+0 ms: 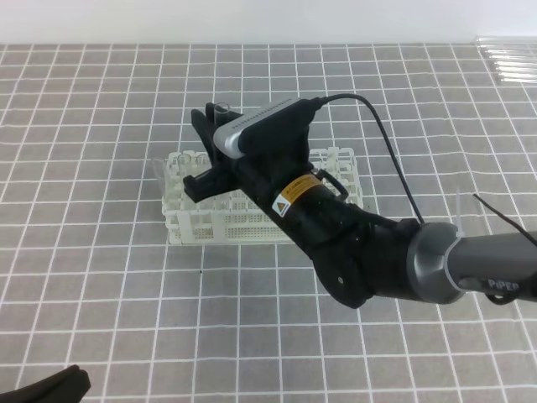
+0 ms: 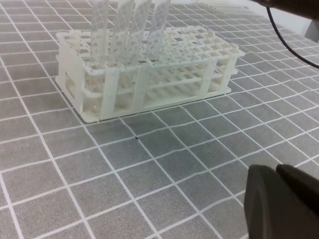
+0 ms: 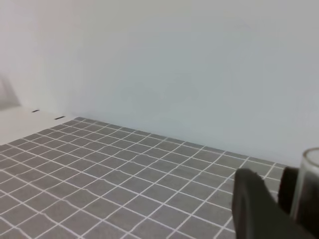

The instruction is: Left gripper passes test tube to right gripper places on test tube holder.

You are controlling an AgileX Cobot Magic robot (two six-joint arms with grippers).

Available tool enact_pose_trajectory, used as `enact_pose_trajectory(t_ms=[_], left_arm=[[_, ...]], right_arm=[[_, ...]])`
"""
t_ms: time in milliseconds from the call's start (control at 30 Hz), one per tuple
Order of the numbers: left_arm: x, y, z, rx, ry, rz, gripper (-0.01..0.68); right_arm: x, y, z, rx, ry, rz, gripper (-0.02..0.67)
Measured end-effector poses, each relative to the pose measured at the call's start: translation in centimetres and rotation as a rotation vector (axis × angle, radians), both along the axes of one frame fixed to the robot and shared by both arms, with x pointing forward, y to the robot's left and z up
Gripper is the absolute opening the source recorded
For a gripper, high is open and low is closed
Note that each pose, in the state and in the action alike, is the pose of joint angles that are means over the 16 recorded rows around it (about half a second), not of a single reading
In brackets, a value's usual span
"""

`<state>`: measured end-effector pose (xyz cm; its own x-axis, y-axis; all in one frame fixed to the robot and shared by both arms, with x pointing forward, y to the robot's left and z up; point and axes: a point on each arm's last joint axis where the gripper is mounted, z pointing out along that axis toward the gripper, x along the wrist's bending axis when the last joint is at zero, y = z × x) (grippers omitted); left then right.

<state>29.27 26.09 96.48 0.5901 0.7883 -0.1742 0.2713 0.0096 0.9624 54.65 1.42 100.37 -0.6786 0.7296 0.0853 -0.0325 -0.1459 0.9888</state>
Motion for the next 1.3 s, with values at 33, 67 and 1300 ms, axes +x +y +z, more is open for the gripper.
enact_pose_trajectory(t_ms=[33,67,1300], left_arm=[[0.00,0.00,0.00,0.000,0.000,0.000,0.000],[0.00,0.00,0.00,0.000,0.000,0.000,0.000],[0.00,-0.04,-0.18,0.004,0.002,-0.003,-0.001]], right_arm=[[0.01,0.01,-0.05,-0.001,0.001,0.000,0.085],[0.02,0.02,-0.10,-0.002,0.001,0.000,0.085],[0.97,1.01,-0.92,-0.064,0.010,-0.004,0.085]])
